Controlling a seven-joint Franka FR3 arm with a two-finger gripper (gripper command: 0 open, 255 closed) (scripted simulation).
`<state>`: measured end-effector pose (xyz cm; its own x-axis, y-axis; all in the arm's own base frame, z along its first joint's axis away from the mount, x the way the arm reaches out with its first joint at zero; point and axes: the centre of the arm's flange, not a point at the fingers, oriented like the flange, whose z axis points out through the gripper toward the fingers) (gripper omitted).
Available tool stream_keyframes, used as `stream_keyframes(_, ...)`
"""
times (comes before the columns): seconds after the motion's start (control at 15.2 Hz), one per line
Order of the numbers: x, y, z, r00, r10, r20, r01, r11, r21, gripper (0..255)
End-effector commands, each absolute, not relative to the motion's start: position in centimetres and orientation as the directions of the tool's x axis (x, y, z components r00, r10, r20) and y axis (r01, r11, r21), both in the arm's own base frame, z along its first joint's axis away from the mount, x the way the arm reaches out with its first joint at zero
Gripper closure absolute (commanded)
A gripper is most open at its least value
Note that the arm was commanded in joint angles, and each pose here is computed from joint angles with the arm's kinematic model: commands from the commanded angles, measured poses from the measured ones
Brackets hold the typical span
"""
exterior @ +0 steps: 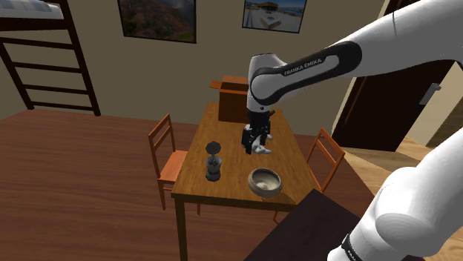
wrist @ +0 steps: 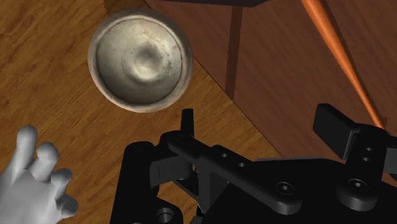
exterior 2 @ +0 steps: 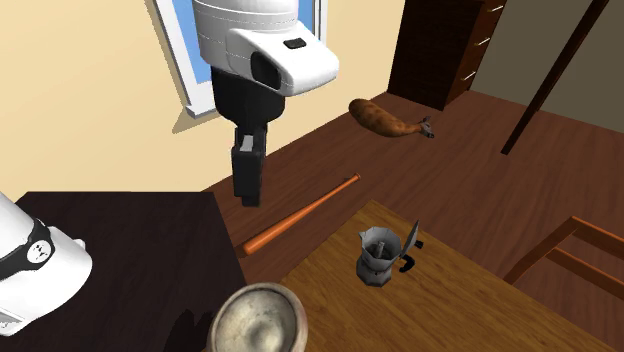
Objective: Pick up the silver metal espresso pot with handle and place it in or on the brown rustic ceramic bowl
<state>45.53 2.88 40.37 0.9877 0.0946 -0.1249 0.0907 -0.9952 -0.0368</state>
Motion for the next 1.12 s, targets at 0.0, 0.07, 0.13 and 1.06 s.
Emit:
stream_keyframes(0.0, 48.0, 3.1, 38.4, 0.988, 0.092, -0.121, 0.088, -0.996, -0.033, 0)
stream_keyframes(0.07, 48.9, 3.2, 37.6, 0.989, 0.090, -0.120, 0.087, -0.996, -0.032, 0)
stream_keyframes(0.13, 49.9, 3.4, 36.7, 0.989, 0.089, -0.119, 0.086, -0.996, -0.030, 0)
stream_keyframes(1.06, 63.8, 5.3, 25.0, 0.992, 0.069, -0.102, 0.069, -0.998, -0.005, 0)
